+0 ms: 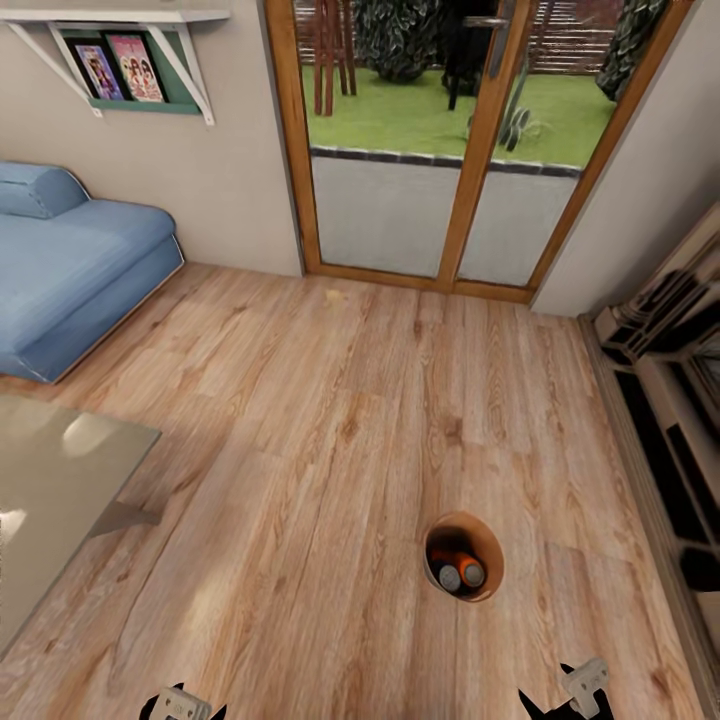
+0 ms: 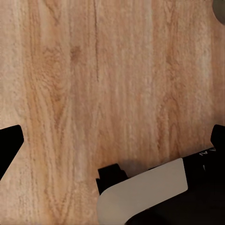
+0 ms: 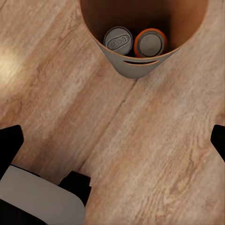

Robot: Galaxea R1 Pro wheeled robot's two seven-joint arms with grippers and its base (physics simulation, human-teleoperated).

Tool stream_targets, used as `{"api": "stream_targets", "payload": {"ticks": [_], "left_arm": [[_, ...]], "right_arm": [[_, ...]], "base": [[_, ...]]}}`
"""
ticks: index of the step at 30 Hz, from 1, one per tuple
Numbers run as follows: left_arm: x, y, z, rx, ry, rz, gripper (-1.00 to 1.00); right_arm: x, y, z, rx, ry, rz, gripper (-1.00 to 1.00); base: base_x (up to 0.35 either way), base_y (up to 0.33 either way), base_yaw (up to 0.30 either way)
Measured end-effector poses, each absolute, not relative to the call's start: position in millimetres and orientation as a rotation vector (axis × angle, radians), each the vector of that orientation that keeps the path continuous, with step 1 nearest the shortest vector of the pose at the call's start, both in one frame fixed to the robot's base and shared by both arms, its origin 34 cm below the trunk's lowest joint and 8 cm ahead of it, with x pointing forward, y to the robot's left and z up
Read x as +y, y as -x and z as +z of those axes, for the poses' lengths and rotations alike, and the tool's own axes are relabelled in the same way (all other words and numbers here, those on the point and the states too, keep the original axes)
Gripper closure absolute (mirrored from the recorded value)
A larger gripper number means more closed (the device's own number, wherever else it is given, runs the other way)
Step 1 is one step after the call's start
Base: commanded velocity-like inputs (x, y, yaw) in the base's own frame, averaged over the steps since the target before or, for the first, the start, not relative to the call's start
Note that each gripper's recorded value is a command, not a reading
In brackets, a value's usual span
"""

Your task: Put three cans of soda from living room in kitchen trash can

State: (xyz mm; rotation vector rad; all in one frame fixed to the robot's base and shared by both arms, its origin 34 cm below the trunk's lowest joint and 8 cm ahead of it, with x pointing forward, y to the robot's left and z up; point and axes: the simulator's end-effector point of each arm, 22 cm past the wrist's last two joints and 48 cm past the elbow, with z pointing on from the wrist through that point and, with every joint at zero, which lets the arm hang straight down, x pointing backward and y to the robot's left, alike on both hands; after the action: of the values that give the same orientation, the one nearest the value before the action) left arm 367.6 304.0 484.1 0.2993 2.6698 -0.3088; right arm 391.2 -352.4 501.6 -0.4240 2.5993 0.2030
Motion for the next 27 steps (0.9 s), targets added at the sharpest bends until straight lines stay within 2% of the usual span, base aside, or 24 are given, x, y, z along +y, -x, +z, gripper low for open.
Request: {"api": "stream_targets", "payload": {"ticks": [27], "left_arm": [[303,-364,522,2.671,-0.302,-0.311,-1.0]], "right_arm": [[-353,-391,544,2.567,0.44,0.197,-1.0]], "base": [[0.0,0.0,0.0]]}}
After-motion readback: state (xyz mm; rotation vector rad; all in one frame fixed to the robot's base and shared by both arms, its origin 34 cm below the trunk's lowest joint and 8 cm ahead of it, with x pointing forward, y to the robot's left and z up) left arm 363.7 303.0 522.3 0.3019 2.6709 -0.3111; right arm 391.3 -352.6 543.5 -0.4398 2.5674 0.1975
